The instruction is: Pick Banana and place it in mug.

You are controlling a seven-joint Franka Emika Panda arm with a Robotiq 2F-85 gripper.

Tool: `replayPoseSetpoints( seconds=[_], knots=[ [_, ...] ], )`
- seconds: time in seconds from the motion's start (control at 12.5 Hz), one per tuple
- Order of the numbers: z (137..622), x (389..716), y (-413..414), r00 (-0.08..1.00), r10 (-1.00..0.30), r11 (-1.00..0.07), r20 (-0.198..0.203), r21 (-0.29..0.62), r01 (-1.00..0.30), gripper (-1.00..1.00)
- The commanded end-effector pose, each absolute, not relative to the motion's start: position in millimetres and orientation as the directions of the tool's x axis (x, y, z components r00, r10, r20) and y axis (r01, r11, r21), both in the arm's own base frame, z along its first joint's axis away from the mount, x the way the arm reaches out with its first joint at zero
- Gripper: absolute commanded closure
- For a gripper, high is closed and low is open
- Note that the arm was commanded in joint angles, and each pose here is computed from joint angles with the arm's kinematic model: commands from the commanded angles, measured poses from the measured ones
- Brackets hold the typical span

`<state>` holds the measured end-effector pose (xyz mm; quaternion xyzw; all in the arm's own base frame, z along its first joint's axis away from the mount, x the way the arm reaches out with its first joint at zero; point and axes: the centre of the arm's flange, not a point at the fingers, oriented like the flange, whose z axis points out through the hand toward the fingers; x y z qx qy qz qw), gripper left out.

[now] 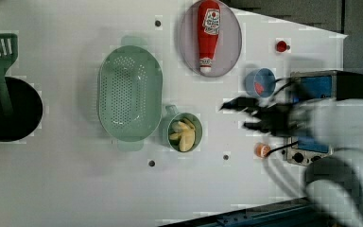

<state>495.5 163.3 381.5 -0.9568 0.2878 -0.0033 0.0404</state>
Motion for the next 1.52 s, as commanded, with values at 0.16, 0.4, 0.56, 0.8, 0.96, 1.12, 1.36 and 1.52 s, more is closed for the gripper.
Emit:
replayPoseSetpoints(
  seconds=[0.16,0.4,0.56,0.8,0.96,1.12,1.36,1.52],
  knots=[
    [484,520,12,0.673,-0.739,-0.672,0.032,-0.114,-0.732,-1.00],
    [551,504,-32,0.624,-0.781,-0.621,-0.019,-0.084,-0.779,-1.00],
    [584,501,-43,0.623,-0.782,-0.622,-0.010,-0.045,-0.782,-1.00],
    [604,491,-44,0.627,-0.779,-0.627,-0.027,0.023,-0.778,-1.00],
    [605,489,-51,0.617,-0.786,-0.618,-0.032,0.028,-0.786,-1.00],
    [604,489,-52,0.615,-0.788,-0.616,-0.033,0.028,-0.787,-1.00],
    [599,490,-52,0.616,-0.787,-0.617,-0.040,0.035,-0.786,-1.00],
    [598,490,-52,0.616,-0.787,-0.617,-0.041,0.037,-0.786,-1.00]
  ],
)
